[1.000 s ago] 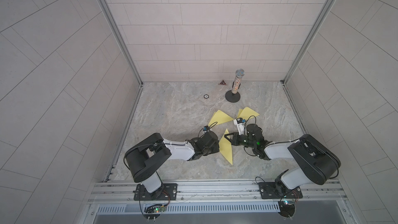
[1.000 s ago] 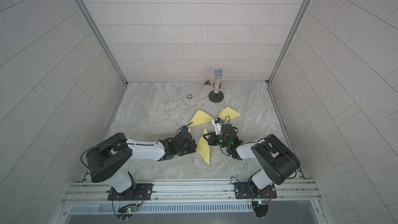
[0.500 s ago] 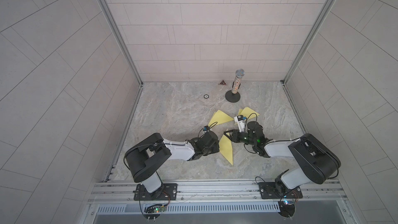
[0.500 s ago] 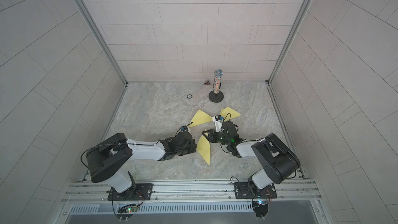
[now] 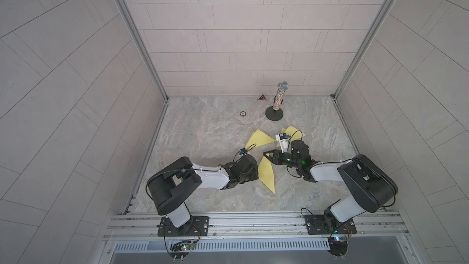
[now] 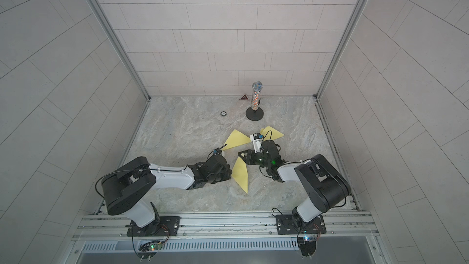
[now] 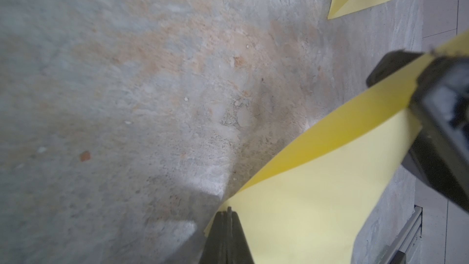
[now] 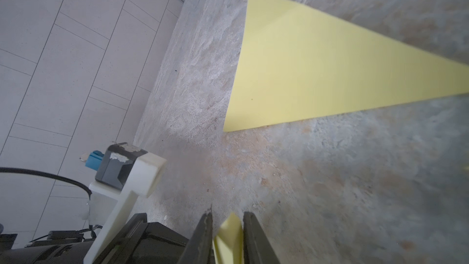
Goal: Fold the square paper diagonally
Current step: Fold the paper at the center of the board.
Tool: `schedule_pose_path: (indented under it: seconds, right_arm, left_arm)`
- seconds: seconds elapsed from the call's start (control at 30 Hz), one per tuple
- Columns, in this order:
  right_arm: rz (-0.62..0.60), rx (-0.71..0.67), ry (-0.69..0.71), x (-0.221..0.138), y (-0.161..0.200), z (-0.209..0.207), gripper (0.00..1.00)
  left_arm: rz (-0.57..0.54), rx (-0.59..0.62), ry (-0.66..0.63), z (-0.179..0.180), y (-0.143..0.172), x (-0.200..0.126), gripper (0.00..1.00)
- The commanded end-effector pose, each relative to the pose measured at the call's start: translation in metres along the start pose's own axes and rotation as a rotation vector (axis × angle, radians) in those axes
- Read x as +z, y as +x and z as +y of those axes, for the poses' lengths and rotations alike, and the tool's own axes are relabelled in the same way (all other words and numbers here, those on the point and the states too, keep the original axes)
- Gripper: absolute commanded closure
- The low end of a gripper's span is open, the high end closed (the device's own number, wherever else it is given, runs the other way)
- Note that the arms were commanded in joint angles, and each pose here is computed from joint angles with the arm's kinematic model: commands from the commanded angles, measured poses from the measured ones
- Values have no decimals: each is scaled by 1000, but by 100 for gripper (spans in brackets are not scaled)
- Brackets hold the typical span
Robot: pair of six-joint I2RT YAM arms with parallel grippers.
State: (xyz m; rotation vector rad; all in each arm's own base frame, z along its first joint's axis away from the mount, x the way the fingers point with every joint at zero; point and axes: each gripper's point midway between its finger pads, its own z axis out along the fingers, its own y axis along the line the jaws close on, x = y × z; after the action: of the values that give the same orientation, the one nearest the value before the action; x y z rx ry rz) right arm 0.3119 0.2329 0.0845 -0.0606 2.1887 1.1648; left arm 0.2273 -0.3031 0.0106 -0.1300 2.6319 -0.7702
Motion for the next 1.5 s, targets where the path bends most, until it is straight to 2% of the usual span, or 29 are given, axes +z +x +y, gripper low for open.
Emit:
schedule_pose_path:
  seconds: [0.0, 0.17, 0.3, 0.5, 0.67, 0.9, 1.17, 1.33, 1.47]
  right_arm:
    - [1, -8, 10, -1, -7, 3, 73]
    - [52, 18, 48, -9, 10, -5, 71]
    - [84, 12, 97, -16, 27, -16, 62]
    - [143, 36, 157, -14, 49, -37, 58]
    - [176, 75, 169, -16, 66, -45, 58]
    - [213, 122, 241, -39, 93, -49, 58]
    - [224, 187, 210, -38, 115, -25, 59]
    - [156, 267, 180, -35, 111, -20, 62]
    - [113, 280, 226, -41, 104, -25, 68]
  left_arm:
    - [138, 27, -318, 90, 43, -1, 100]
    - [137, 27, -318, 91, 44, -1, 100]
    - [138, 27, -315, 90, 44, 0, 100]
    - [138, 27, -315, 91, 44, 0, 100]
    - [138, 27, -315, 91, 44, 0, 100]
    - [137, 27, -313, 90, 44, 0, 100]
    - [139, 27, -313, 90, 44, 0, 100]
    - [136, 27, -314, 91, 44, -1, 100]
    - [138, 27, -311, 90, 44, -1, 100]
